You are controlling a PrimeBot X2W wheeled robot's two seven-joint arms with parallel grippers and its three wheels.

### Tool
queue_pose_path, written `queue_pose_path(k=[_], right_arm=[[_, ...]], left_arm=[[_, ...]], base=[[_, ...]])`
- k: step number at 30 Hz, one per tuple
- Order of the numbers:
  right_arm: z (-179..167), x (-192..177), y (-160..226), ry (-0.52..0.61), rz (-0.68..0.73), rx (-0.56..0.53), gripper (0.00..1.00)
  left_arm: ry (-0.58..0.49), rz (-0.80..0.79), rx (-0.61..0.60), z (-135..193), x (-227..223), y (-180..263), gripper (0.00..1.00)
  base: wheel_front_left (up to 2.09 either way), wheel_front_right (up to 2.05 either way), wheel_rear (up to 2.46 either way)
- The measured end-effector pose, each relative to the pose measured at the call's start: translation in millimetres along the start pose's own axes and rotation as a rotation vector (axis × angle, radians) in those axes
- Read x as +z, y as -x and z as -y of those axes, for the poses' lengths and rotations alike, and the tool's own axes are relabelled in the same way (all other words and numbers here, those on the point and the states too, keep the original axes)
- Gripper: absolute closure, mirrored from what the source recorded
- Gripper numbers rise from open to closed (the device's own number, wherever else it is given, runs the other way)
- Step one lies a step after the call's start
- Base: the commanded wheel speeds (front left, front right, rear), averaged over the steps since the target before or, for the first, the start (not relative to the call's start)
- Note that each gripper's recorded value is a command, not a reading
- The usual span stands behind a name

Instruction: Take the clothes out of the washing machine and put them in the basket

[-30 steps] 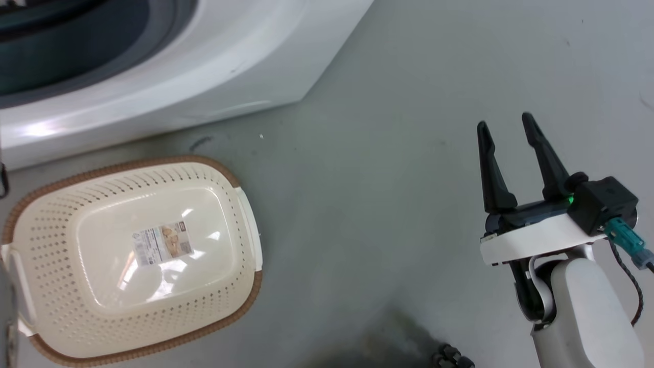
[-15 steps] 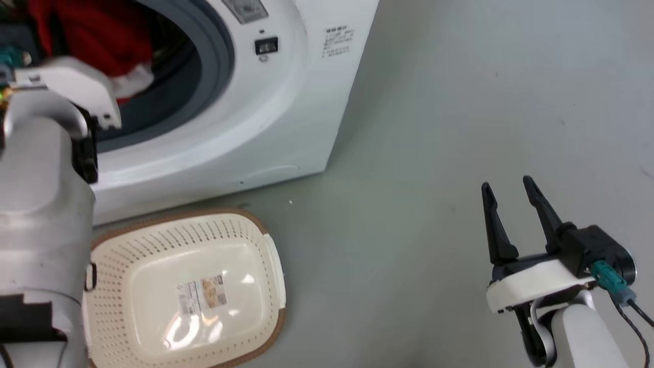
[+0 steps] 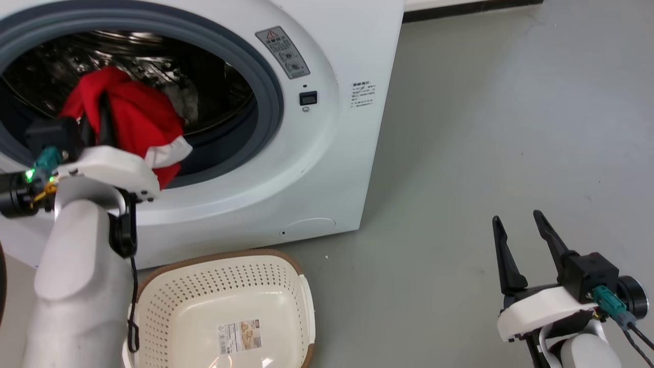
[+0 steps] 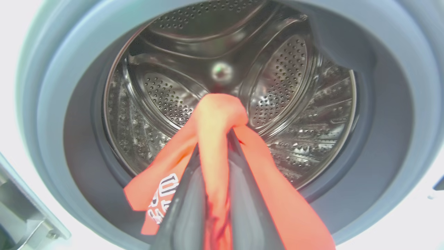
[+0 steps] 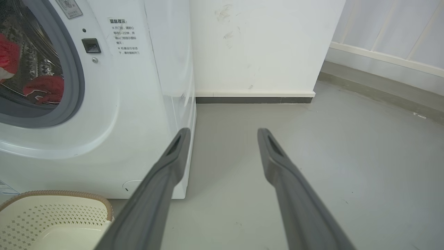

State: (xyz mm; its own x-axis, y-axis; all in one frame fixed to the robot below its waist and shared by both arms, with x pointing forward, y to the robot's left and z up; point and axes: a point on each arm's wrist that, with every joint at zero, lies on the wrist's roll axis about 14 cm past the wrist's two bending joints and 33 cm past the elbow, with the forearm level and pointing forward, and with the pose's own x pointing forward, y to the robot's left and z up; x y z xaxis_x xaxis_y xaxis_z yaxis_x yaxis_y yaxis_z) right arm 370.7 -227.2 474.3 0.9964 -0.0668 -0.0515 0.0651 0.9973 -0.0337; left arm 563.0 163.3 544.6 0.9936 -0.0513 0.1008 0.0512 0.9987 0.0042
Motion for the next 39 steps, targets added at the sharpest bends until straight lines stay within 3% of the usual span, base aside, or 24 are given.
queue_pose_path(k=[7,17,30,39], right_arm=[[-0.3,6.2,11.5,0.001,0.009,0.000,0.00],[-8.8,6.2,17.4,0.007,-0.006,0.025,0.00],[-23.0,-11.3,-10.1,0.002,-0.054,0.067,0.00],[-28.7,-47.1,-46.0,-0.016,-0.118,0.081,0.00]], left_arm=[[0.039,0.035,-0.006,7.8,2.0,45.4,1.00],[0.087,-0.062,-0.044,33.3,-38.7,121.6,1.00],[0.110,-0.426,-0.053,51.6,-155.1,172.8,1.00],[0.123,-0.631,-0.045,58.9,-234.6,159.1,1.00]], base=[[0.00,0.00,0.00],[0.00,0.00,0.00],[0.00,0.00,0.00],[0.00,0.00,0.00]])
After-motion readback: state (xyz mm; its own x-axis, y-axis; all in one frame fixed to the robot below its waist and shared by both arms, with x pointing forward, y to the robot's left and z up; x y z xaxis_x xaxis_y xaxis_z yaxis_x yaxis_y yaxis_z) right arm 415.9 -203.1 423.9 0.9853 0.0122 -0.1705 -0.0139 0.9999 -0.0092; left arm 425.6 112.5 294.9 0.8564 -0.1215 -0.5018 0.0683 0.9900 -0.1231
